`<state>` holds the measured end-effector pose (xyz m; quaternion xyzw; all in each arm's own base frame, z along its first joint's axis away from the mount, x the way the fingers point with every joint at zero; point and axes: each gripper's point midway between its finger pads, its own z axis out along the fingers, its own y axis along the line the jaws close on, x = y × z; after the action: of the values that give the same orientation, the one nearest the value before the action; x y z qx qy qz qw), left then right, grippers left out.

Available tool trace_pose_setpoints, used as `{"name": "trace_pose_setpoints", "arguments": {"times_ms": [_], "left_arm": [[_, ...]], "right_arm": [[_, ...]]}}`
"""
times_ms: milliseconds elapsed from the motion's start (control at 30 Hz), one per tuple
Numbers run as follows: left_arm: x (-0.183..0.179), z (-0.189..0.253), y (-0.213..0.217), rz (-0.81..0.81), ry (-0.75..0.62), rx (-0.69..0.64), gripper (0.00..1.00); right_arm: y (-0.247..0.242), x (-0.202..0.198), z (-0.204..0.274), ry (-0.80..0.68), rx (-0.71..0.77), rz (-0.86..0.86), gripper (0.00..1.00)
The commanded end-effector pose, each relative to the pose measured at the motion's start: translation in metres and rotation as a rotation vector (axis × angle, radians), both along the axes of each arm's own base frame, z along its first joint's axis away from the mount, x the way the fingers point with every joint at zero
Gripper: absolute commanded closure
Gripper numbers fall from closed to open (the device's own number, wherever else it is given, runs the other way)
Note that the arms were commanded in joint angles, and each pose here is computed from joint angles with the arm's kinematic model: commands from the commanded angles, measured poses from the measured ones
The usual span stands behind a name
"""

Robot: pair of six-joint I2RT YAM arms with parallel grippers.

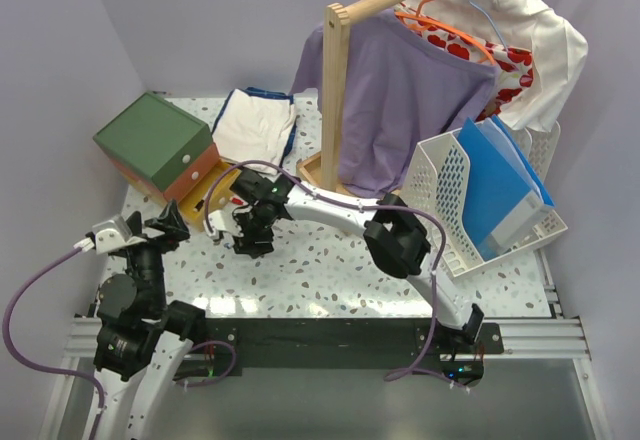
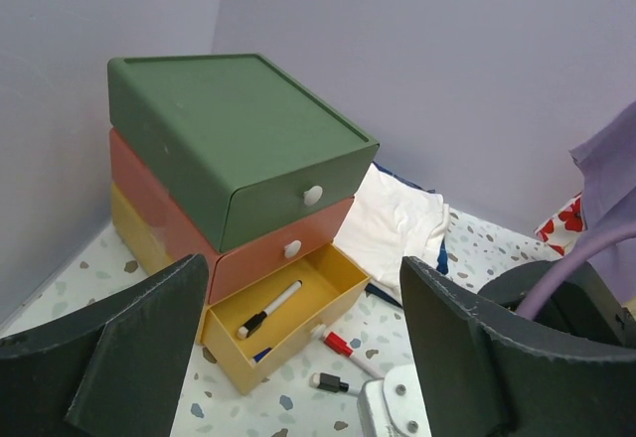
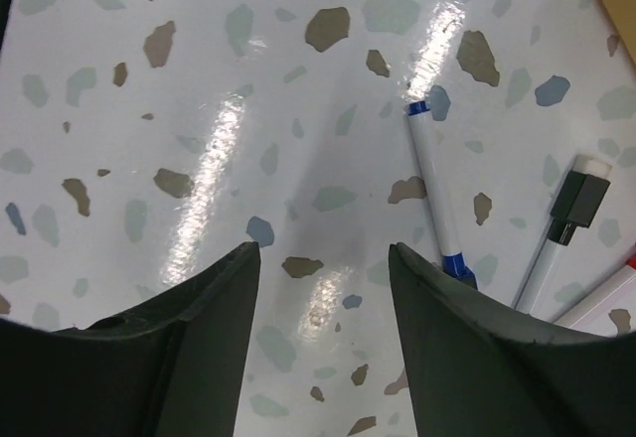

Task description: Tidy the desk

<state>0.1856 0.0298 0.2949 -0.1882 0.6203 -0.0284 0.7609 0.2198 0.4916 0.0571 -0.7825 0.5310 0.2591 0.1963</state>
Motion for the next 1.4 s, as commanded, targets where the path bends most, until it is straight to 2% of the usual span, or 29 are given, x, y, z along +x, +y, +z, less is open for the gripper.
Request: {"name": "trace_pose_setpoints", "arguments": {"times_ms": [0, 233, 467, 600, 700, 900, 1067, 1267, 1300, 1367], "left_arm": [[-0.001, 0.003, 0.003, 0.019, -0.017, -0.023, 0.17], [-0.006, 0.006, 0.006, 0.024, -0.04, -0.031, 0.16], [-0.009, 0.009, 0.007, 0.027, -0.063, -0.04, 0.17], [-0.01, 0.011, 0.008, 0.027, -0.067, -0.04, 0.17], [-0.01, 0.01, 0.007, 0.025, -0.067, -0.039, 0.17], [-0.007, 0.011, 0.002, -0.002, -0.069, -0.028, 0.16], [-0.002, 0.012, -0.01, -0.065, -0.075, -0.018, 0.04], [0.004, 0.016, -0.04, -0.221, -0.091, 0.015, 0.03], [0.009, 0.012, -0.054, -0.288, -0.069, -0.004, 0.03], [0.015, 0.003, -0.07, -0.365, -0.03, -0.044, 0.03]], "right_arm": [[0.03, 0.028, 0.024, -0.073, 0.106, -0.106, 0.44], [0.041, 0.044, 0.014, -0.107, 0.125, -0.17, 0.46], [0.044, 0.057, -0.008, -0.092, 0.082, -0.189, 0.45], [0.038, 0.054, -0.022, -0.069, 0.039, -0.181, 0.49], [0.029, 0.049, -0.03, -0.054, 0.008, -0.177, 0.55], [0.005, 0.033, -0.04, 0.003, -0.064, -0.185, 0.78], [-0.016, 0.01, -0.026, 0.064, -0.071, -0.198, 1.0], [-0.045, -0.019, 0.009, 0.165, -0.04, -0.255, 1.0], [-0.046, -0.023, 0.034, 0.174, 0.008, -0.251, 1.0], [-0.059, -0.028, 0.043, 0.215, 0.026, -0.289, 1.0]]}}
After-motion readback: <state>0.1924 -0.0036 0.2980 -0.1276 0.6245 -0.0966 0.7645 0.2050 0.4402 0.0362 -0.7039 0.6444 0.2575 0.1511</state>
